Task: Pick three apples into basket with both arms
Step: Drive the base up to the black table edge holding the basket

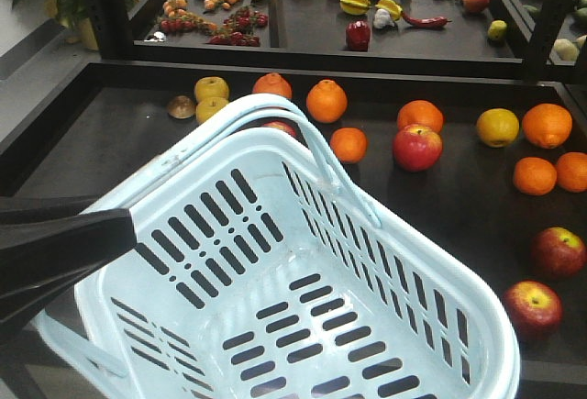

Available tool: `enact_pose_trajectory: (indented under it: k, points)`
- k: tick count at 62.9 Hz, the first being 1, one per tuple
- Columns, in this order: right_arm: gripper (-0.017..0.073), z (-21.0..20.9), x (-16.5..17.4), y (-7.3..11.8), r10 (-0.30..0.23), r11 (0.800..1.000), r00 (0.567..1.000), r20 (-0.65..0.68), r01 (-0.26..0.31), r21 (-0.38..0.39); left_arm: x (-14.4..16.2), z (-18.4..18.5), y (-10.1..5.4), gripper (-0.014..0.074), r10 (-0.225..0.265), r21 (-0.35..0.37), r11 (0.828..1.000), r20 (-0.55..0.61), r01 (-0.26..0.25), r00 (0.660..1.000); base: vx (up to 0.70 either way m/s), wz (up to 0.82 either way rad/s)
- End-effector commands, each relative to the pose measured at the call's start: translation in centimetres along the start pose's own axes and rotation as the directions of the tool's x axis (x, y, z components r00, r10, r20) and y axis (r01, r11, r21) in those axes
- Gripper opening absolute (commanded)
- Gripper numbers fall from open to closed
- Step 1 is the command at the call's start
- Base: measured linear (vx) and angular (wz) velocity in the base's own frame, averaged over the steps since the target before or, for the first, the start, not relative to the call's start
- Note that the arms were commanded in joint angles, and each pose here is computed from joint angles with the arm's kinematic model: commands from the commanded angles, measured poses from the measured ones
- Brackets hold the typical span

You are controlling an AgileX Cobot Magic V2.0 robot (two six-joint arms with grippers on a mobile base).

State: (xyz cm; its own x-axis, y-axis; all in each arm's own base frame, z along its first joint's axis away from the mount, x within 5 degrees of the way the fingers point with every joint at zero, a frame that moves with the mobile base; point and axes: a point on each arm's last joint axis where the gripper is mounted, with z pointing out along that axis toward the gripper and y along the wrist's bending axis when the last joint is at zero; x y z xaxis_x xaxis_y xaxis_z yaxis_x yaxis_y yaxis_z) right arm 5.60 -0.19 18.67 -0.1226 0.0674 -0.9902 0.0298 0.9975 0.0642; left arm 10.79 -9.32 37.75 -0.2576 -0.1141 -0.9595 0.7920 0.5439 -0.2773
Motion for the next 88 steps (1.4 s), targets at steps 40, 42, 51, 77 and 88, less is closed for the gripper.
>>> enact_pose_trajectory:
  k: [40, 42, 51, 77, 88]
  points:
    - [-0.0005, -0.02, -0.33, 0.08, -0.015, 1.0, 0.997, 0.075, 0.016, -0.011, -0.94, -0.2, -0.1, -0.0006, 0.033, -0.029, 0.999, 0.029, -0.032, 0.999, 0.12, -0.15]
    - [-0.0005, -0.02, -0.33, 0.08, -0.015, 1.0, 0.997, 0.075, 0.016, -0.011, -0.94, -0.2, -0.1, -0.0006, 0.033, -0.029, 0.999, 0.029, -0.032, 0.999, 0.1, -0.12]
    - [-0.0005, -0.02, -0.33, 0.08, -0.015, 1.0, 0.997, 0.075, 0.016, -0.011, -0.94, -0.2, -0.1, -0.0006, 0.033, -0.029, 0.999, 0.029, -0.032, 0.999, 0.09, -0.08]
    - [-0.0005, -0.02, -0.31, 0.08, -0.016, 1.0, 0.997, 0.073, 0.016, -0.011, -0.94, -0.2, -0.1, -0.0006, 0.033, -0.029, 0.999, 0.029, -0.032, 0.999, 0.08, -0.01]
    - [-0.0005, -0.02, -0.31, 0.08, -0.016, 1.0, 0.997, 0.073, 0.016, -0.011, -0.94, -0.2, -0.1, -0.0006, 0.033, -0.029, 0.999, 0.029, -0.032, 0.999, 0.09, -0.02]
